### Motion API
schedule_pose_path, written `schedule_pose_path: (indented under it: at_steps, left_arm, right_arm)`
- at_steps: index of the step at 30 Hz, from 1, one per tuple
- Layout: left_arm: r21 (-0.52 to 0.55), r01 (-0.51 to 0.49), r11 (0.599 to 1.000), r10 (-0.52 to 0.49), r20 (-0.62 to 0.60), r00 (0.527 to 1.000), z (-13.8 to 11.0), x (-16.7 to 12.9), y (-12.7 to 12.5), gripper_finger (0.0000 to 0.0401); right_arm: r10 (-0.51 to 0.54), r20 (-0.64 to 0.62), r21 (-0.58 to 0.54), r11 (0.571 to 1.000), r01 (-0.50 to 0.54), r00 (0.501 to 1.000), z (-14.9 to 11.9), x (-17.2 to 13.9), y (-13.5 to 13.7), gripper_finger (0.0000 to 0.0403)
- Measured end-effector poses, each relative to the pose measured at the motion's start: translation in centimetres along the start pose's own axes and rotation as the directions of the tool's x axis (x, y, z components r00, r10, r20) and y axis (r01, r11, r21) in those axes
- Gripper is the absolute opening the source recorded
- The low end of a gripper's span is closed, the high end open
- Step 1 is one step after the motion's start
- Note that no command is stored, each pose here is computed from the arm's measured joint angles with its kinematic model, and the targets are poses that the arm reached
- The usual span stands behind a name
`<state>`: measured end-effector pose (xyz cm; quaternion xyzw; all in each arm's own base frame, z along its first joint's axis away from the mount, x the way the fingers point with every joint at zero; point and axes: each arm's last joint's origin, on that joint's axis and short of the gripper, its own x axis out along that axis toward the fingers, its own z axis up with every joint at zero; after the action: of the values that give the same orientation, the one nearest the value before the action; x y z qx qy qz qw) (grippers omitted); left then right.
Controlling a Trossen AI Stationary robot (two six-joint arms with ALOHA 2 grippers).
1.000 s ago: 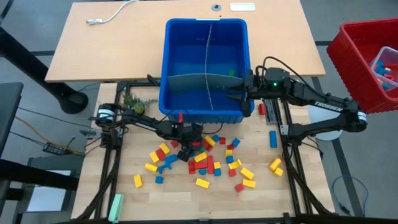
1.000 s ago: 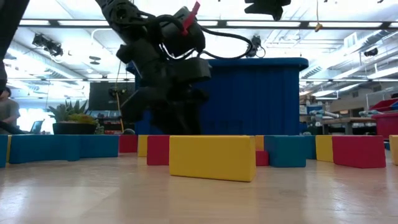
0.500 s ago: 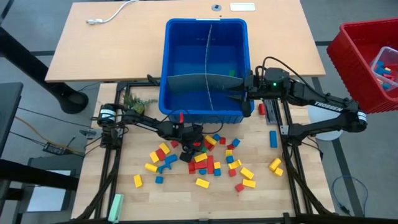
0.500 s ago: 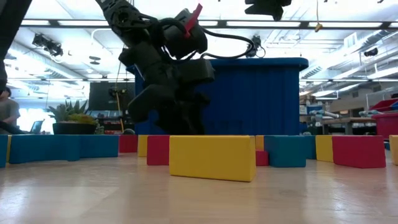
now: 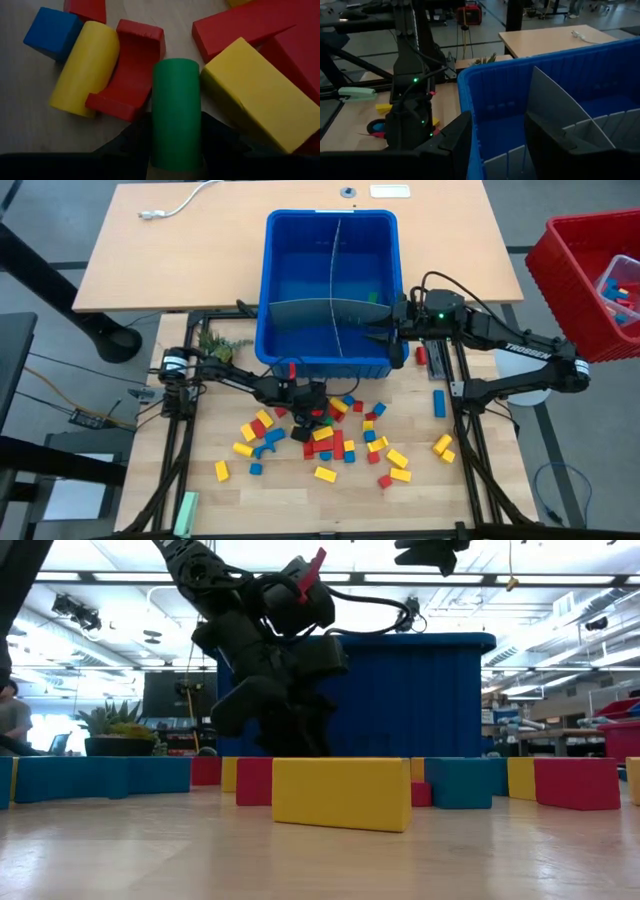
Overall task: Sort blocks
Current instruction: Put the green block with the other green blocks into the blue bin
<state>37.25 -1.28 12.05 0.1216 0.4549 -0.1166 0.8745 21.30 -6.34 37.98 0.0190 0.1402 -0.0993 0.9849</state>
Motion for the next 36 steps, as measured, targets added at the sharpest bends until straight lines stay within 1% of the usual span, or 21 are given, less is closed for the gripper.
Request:
schedule_pose_path:
  at_steps: [6, 8, 11, 15, 19, 22, 25, 30, 32, 36]
  left_arm:
    - [-0.015, -0.029, 0.999, 0.029, 0.007, 1.000, 0.3, -0.1, -0.2, 0.0141]
    - [-0.035, -0.035, 0.999, 0.035, 0.015, 0.999, 0.4, -0.1, -0.3, 0.0141]
    - [-0.033, -0.049, 0.998, 0.050, 0.016, 0.999, 0.6, -0.1, -0.6, 0.0141]
    - [-0.027, -0.069, 0.997, 0.069, -0.012, 0.998, 1.6, -0.5, -0.6, 0.0141]
    - [-0.026, -0.083, 0.996, 0.082, -0.036, 0.996, 3.4, -1.2, -0.1, 0.0140]
    - [-0.026, -0.097, 0.995, 0.097, 0.003, 0.995, 5.5, -2.4, 0.5, 0.0140]
    - [-0.028, -0.125, 0.992, 0.125, -0.015, 0.992, 7.0, -3.6, 1.1, 0.0140]
    - [-0.045, -0.174, 0.984, 0.175, 0.010, 0.985, 9.2, -6.2, 2.3, 0.0140]
    - [-0.053, -0.193, 0.980, 0.195, 0.042, 0.980, 9.6, -7.5, 2.7, 0.0140]
    - [-0.107, -0.224, 0.969, 0.240, 0.174, 0.955, 10.8, -10.6, 3.5, 0.0149]
  right_arm:
    - [0.000, -0.005, 0.001, 1.000, 0.000, 1.000, 0.0, 0.0, 0.0, 0.0164]
    - [0.000, -0.005, 0.001, 1.000, 0.000, 1.000, 0.0, 0.0, 0.0, 0.0164]
    - [0.000, -0.005, 0.001, 1.000, 0.000, 1.000, 0.0, 0.0, 0.0, 0.0164]
    - [0.000, -0.005, 0.001, 1.000, 0.000, 1.000, 0.0, 0.0, 0.0, 0.0164]
    - [0.000, -0.009, 0.001, 1.000, 0.000, 1.000, -0.1, 0.0, 0.0, 0.0164]
    - [0.000, -0.010, 0.001, 1.000, 0.000, 1.000, -0.1, -0.1, 0.0, 0.0164]
    - [0.001, 0.005, -0.001, 1.000, -0.001, 1.000, 0.1, -0.6, 0.1, 0.0164]
    - [0.001, 0.049, 0.003, 1.000, -0.001, 0.999, 0.5, -2.5, 0.3, 0.0164]
    - [0.002, 0.064, 0.017, 1.000, -0.003, 0.998, 0.7, -3.4, 0.4, 0.0164]
    - [0.040, 0.078, 0.036, 0.998, -0.043, 0.996, 0.7, -5.0, 0.6, 0.0164]
